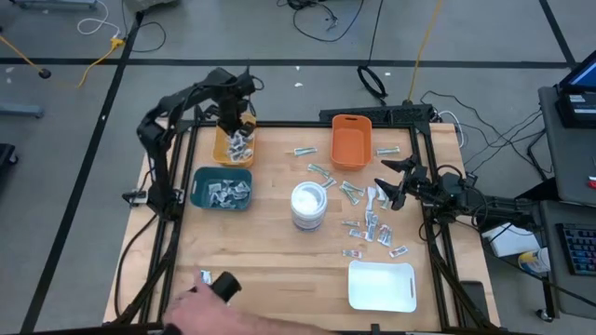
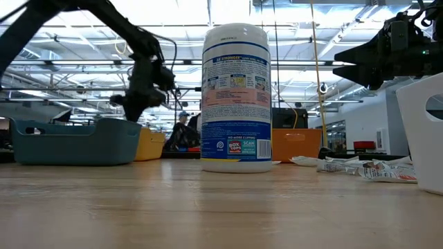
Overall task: Pick & Place First Aid Supplies
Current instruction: Put the black pad into the yellow bin
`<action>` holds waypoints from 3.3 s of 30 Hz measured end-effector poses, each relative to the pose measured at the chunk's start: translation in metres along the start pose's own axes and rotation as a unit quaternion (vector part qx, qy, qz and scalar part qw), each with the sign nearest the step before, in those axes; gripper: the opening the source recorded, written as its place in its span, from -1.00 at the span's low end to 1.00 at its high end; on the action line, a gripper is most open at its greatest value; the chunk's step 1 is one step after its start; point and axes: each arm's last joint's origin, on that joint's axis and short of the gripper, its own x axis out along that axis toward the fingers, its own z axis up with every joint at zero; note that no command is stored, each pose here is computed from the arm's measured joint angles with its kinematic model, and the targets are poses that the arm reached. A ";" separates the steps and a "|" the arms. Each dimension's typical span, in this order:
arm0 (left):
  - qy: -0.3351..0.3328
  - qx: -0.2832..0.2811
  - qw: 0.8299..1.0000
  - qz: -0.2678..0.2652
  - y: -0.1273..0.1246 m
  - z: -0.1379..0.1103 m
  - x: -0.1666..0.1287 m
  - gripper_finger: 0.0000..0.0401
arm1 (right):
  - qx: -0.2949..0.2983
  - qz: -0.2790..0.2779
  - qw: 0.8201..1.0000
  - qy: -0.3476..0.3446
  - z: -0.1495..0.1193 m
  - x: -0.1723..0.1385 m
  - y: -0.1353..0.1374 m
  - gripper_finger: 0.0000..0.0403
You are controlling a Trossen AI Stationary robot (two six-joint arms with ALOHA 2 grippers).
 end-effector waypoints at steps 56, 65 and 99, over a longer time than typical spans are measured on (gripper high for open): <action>-0.003 -0.033 0.999 -0.005 -0.117 -0.236 0.041 0.83 | 0.000 0.000 1.000 0.000 0.000 0.000 0.000 0.60; 0.016 -0.043 0.999 0.004 -0.137 -0.308 0.068 0.77 | 0.000 0.000 1.000 0.000 0.000 0.000 0.000 0.60; 0.000 -0.152 0.988 -0.007 -0.162 -0.430 0.121 0.61 | 0.000 0.000 1.000 0.000 0.000 0.000 0.000 0.61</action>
